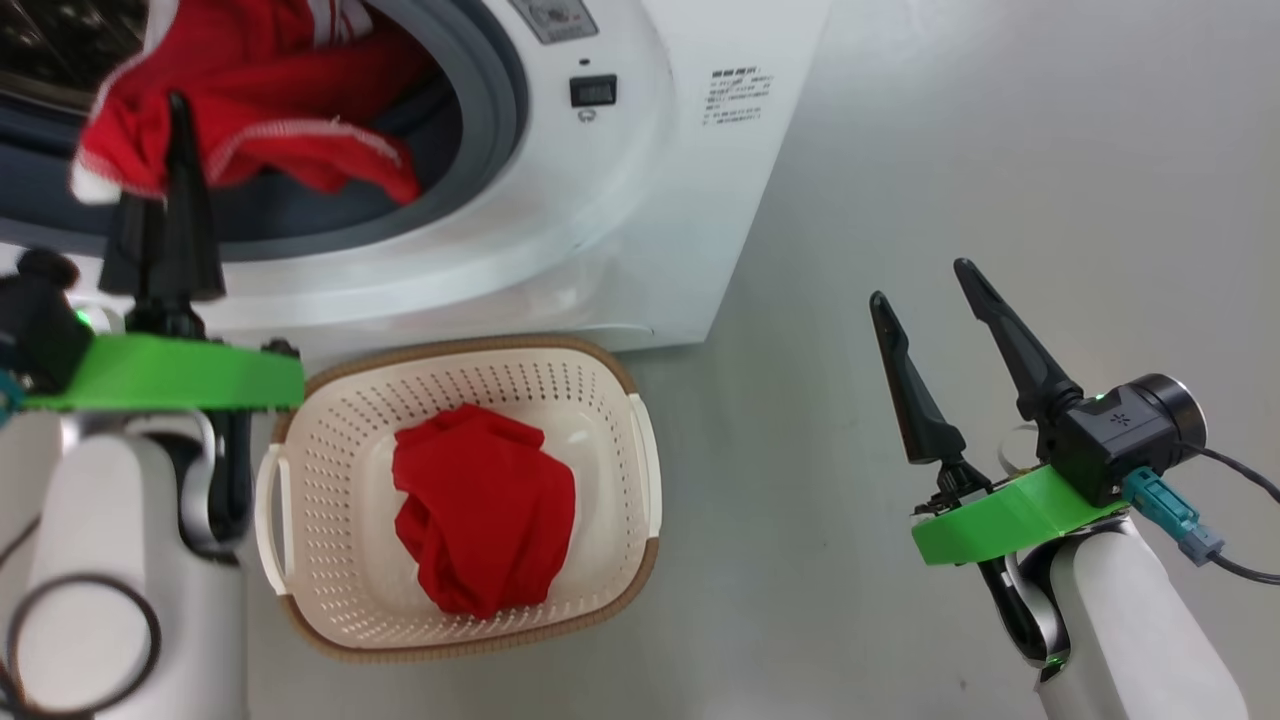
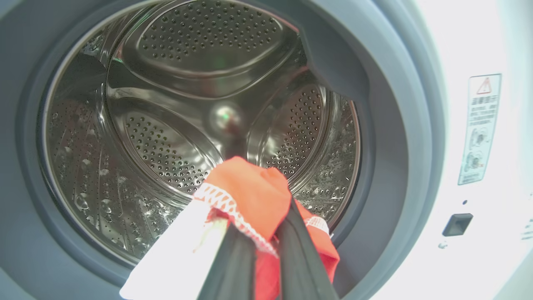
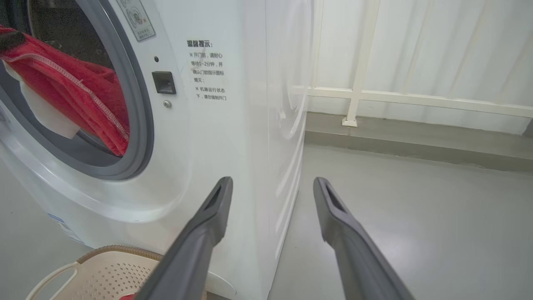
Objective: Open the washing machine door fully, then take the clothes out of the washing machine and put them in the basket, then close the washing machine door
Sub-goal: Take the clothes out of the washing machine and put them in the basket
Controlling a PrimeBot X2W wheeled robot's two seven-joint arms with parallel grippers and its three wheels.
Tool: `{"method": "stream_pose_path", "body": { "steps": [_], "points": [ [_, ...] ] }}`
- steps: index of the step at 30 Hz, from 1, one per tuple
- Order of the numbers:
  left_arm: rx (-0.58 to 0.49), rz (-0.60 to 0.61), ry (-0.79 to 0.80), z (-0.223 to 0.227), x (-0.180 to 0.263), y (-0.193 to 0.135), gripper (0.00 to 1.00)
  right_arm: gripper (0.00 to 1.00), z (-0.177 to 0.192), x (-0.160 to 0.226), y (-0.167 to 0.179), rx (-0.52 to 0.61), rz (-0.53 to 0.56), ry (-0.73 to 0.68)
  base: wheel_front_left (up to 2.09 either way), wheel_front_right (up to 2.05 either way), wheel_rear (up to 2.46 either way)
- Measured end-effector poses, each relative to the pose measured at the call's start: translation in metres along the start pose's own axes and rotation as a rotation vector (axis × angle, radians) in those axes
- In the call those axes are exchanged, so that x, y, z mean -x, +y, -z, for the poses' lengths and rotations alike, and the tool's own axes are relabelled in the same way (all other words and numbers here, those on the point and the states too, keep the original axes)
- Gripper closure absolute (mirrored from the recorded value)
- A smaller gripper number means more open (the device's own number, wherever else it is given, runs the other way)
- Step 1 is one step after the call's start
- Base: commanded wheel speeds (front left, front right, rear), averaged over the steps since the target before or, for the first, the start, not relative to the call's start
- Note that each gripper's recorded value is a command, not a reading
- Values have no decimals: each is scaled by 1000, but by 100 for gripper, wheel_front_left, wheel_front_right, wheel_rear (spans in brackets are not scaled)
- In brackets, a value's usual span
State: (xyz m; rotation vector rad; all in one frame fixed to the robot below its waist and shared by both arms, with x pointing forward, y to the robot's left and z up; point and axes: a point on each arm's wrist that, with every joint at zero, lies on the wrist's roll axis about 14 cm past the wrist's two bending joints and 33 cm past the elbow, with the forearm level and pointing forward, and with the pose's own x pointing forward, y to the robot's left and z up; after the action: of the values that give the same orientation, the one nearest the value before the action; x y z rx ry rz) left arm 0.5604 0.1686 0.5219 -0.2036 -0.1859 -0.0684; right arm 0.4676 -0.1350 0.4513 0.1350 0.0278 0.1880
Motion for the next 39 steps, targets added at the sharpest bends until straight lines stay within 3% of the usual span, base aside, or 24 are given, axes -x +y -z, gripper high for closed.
{"method": "stream_pose_path", "body": {
  "steps": [13, 29, 39],
  "points": [
    [-12, -16, 21, -14, 67, 1, 100, 0, -23, 27, 7, -2, 1, -35, 0, 0, 0],
    [-7, 1, -83, -63, 116, -23, 100, 0, -49, 55, 13, -6, 6, -91, 0, 0, 0],
    [47, 1, -6, -37, 122, -29, 100, 0, -41, 53, 14, -11, 0, -70, 0, 0, 0]
  ]
}}
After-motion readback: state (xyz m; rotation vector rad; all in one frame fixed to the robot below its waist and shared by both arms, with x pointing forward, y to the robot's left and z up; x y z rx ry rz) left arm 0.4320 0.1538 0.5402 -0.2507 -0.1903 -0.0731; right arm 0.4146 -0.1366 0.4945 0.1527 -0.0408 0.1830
